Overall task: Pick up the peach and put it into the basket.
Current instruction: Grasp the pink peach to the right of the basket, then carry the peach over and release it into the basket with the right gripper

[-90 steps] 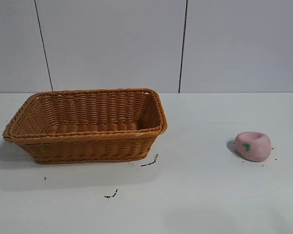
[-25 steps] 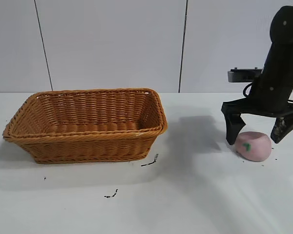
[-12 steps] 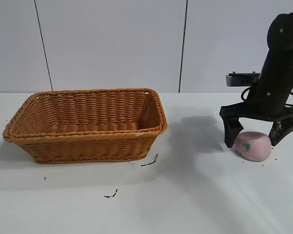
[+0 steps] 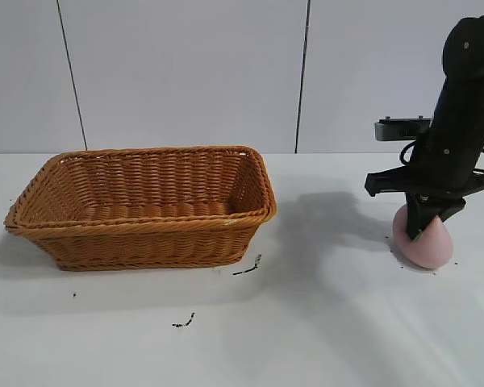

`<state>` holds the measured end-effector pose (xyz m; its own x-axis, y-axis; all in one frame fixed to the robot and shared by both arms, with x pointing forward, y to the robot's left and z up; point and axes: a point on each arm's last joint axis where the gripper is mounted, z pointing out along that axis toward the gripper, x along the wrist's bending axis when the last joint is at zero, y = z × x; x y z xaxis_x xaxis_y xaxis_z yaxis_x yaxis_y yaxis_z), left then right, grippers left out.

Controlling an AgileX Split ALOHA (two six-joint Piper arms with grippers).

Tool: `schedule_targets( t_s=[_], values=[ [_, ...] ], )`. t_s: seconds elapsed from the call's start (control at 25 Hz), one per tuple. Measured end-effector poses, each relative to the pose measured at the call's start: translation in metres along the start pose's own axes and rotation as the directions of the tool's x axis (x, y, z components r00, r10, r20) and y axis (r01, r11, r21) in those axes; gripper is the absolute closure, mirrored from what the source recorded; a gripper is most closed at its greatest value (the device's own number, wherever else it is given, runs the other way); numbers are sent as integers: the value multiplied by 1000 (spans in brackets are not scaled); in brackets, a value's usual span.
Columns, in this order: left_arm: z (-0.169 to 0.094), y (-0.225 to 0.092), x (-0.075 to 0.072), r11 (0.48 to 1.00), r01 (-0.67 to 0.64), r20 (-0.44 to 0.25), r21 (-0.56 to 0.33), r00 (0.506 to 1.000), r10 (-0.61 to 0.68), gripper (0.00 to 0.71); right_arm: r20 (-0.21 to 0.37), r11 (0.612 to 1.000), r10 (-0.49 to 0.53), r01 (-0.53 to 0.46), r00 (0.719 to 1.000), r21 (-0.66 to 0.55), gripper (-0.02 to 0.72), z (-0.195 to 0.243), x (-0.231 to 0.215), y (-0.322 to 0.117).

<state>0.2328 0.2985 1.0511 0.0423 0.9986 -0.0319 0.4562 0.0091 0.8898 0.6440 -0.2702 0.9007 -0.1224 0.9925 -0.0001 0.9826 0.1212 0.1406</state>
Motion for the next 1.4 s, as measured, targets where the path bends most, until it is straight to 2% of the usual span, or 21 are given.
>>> schedule_targets(
  t_s=[0.12, 0.32, 0.52, 0.64, 0.68, 0.92, 1.16, 1.2, 1.24, 1.4],
  values=[
    [0, 0, 0, 1000, 0, 0, 0, 1000, 0, 17, 5, 1000, -18, 19, 1000, -24, 715, -27, 0, 5],
    [0, 0, 0, 1000, 0, 0, 0, 1000, 0, 17, 13, 990, -24, 25, 1000, -137, 715, -105, -1, 27],
    [0, 0, 0, 1000, 0, 0, 0, 1000, 0, 17, 18, 979, -26, 29, 999, -204, 715, -148, 0, 42],
    [0, 0, 0, 1000, 0, 0, 0, 1000, 0, 17, 25, 963, -54, 58, 998, -263, 715, -168, 11, 52],
    [0, 0, 0, 1000, 0, 0, 0, 1000, 0, 17, 21, 953, -92, 94, 996, -287, 715, -178, 28, 58],
    [0, 0, 0, 1000, 0, 0, 0, 1000, 0, 17, -8, 926, -251, 237, 968, -294, 715, -180, 103, 66],
    [0, 0, 0, 1000, 0, 0, 0, 1000, 0, 17, -33, 878, -411, 387, 911, -281, 715, -164, 182, 52],
    [0, 0, 0, 1000, 0, 0, 0, 1000, 0, 17, -33, 878, -411, 387, 911, -281, 715, -164, 182, 52],
    [0, 0, 0, 1000, 0, 0, 0, 1000, 0, 17, -40, 860, -454, 425, 890, -283, 715, -153, 205, 49],
    [0, 0, 0, 1000, 0, 0, 0, 1000, 0, 17, -48, 824, -512, 475, 858, -310, 715, -123, 243, 47]
  ],
)
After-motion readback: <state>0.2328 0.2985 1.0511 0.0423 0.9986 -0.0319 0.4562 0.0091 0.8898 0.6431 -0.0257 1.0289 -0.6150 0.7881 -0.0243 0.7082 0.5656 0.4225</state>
